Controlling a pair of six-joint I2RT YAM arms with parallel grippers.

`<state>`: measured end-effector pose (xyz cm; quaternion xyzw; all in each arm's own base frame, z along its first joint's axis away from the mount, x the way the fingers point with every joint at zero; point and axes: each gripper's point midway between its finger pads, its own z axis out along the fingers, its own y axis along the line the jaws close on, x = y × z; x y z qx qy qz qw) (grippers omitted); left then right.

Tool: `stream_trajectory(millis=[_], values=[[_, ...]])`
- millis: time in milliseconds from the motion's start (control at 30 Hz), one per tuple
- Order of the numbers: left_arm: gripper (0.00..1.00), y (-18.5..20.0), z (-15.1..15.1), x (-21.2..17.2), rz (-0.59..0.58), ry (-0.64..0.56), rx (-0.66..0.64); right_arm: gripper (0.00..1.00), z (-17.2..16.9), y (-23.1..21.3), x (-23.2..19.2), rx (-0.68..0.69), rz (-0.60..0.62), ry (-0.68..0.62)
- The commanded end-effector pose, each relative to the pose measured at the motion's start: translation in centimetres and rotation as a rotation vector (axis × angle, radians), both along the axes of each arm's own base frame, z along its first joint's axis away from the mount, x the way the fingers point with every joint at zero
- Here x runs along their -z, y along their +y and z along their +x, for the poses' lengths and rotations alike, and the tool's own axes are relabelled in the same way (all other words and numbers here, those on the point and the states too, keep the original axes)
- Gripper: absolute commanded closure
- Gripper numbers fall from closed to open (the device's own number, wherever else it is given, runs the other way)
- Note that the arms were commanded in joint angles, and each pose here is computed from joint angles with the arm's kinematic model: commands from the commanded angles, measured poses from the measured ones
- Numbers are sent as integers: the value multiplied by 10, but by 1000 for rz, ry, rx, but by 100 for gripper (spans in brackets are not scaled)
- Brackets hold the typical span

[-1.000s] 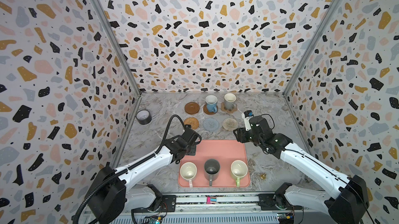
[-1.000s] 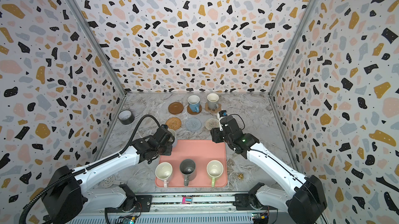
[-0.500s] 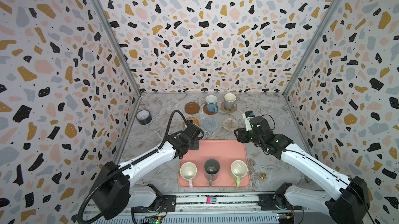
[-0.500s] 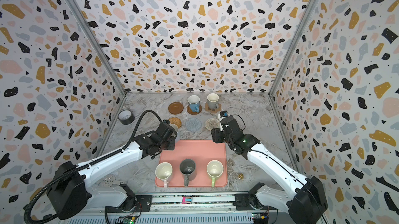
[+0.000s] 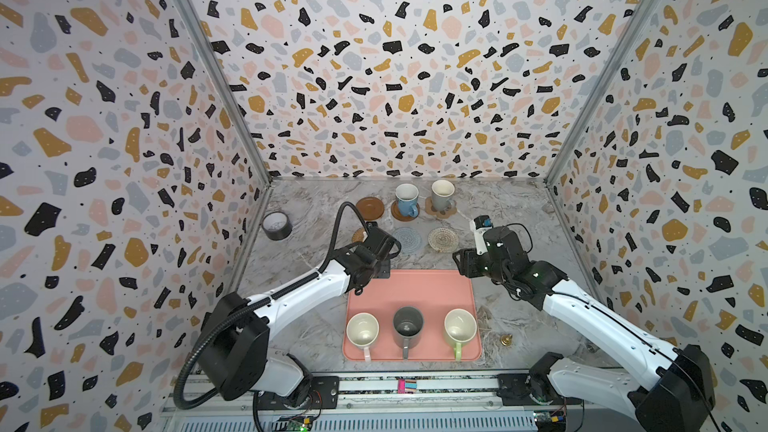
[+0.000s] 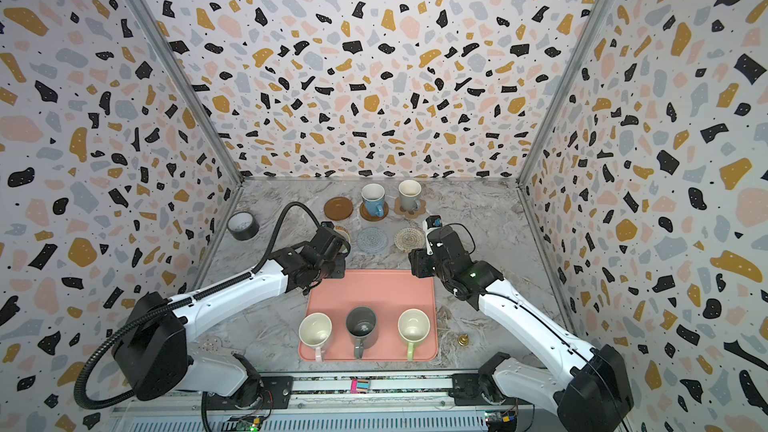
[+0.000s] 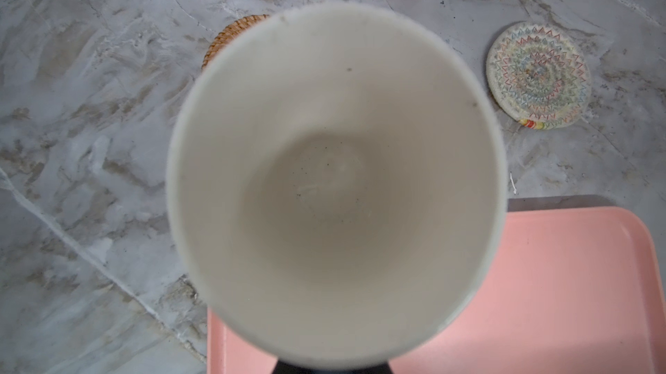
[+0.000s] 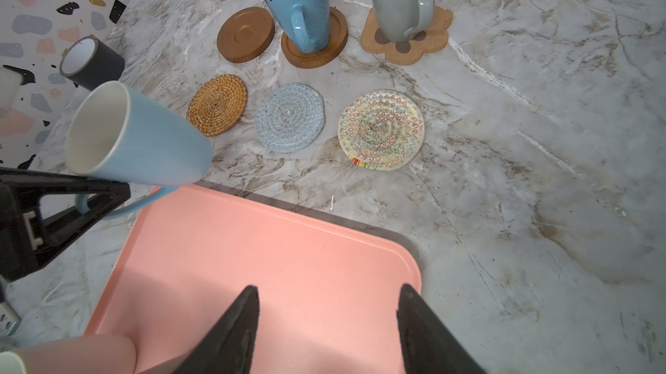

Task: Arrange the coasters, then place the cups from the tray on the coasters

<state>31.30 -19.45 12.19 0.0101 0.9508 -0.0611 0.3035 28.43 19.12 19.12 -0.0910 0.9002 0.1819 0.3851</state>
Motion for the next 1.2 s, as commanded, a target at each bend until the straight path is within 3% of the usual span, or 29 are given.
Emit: stream_trajectory(millis=[0,1167], values=[[89,-9,33,-37,-68,-123,-53,37,-3,-2,-5,6,21,-3],[88,4,109,-47,-50,-187,-237,37,-20,-17,-14,2,50,-19]])
